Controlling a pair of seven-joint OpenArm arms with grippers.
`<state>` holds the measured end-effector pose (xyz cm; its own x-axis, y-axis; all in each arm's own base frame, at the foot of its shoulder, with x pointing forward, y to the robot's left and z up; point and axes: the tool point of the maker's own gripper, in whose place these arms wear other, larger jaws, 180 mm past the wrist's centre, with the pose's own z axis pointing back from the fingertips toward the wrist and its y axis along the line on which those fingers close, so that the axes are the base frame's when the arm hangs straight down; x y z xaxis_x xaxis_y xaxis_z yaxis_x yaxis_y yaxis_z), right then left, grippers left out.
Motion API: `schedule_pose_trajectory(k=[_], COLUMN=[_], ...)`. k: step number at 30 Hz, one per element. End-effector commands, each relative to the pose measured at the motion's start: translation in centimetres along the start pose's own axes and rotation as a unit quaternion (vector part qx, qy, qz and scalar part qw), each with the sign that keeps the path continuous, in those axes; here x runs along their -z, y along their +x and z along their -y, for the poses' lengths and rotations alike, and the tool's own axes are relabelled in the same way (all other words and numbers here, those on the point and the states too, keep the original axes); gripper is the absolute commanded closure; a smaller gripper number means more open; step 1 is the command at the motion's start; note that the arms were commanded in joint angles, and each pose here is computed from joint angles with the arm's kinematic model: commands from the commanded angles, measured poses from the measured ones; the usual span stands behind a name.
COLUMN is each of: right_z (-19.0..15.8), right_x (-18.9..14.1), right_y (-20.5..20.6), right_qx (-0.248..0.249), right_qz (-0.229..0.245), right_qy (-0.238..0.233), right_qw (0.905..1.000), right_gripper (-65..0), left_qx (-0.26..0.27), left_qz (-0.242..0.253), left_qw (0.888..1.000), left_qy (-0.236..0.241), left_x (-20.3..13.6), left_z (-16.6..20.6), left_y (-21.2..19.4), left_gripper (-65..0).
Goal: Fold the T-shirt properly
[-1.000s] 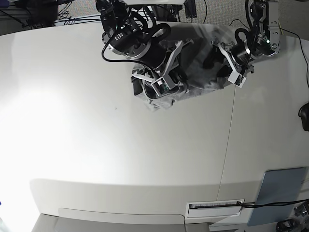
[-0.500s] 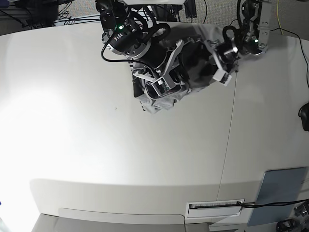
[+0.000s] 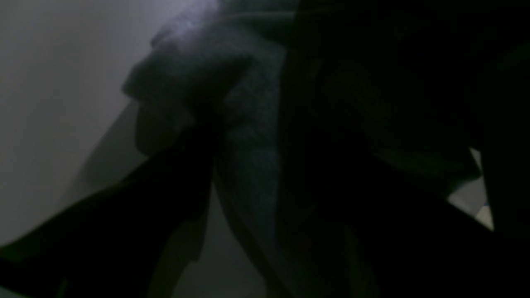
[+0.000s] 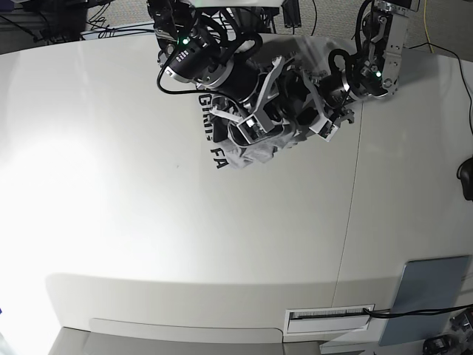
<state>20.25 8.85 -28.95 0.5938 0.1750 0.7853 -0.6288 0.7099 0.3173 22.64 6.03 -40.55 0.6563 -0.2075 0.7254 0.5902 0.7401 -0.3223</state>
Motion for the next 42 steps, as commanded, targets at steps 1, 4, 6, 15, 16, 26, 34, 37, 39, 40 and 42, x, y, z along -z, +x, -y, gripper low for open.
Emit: schedule_pose_trajectory(k=[1,4,6,15,16,26,34,37,39,40,42], right_z=[-0.7,-0.8,-1.2,-3.8,-4.4,-4.9,0.6,3.4,5.2,6.1,8.3], right_x=[-0.2,-0.2,0.2,0.5,0.3,-1.0,-2.7,-3.4,-3.9,-4.3,-5.2], right_y=[1.5,1.4,0.8,1.0,1.2,2.1,3.4,3.1,2.9,2.6,2.1], right_qx=[-0.002,-0.010,-0.025,0.011,0.007,-0.037,-0.030,-0.016,-0.006,-0.002,-0.001], right_qz=[0.030,0.027,0.018,0.036,0.041,0.058,0.079,0.078,0.075,0.072,0.066], right_qy=[0.012,0.016,0.029,0.108,0.126,0.153,0.061,0.020,-0.007,-0.021,-0.052], right_qw=[0.9995,0.9995,0.9991,0.9934,0.9912,0.9857,0.9946,0.9967,0.9971,0.9972,0.9965], right_gripper=[0.0,0.0,-1.9,-29.6,-29.6,-29.6,-29.6,-29.6,-29.6,-29.6,-29.6], left_qx=[0.005,0.005,0.005,0.005,0.005,0.011,-0.003,0.003,0.002,0.000,-0.004], left_qz=[0.018,0.017,0.017,0.017,0.017,0.036,0.094,0.109,0.116,0.119,0.126], left_qw=[1.000,1.000,1.000,1.000,1.000,0.999,0.995,0.993,0.991,0.991,0.988], left_qy=[-0.005,-0.004,-0.004,-0.004,-0.004,0.001,0.045,0.047,0.060,0.068,0.085], left_x=[-0.2,-0.2,-0.2,-0.2,-0.2,-0.6,-3.5,-4.6,-5.3,-5.7,-6.6], left_z=[0.1,0.0,0.0,0.0,0.0,-0.3,-3.6,-4.4,-5.3,-5.8,-6.9], left_y=[1.1,1.0,1.0,1.0,1.0,1.9,5.0,5.6,5.9,5.9,6.1], left_gripper=[-37.5,-37.5,-37.5,-37.5,-37.5,-37.5,-37.5,-37.5,-37.5,-37.5,-37.5])
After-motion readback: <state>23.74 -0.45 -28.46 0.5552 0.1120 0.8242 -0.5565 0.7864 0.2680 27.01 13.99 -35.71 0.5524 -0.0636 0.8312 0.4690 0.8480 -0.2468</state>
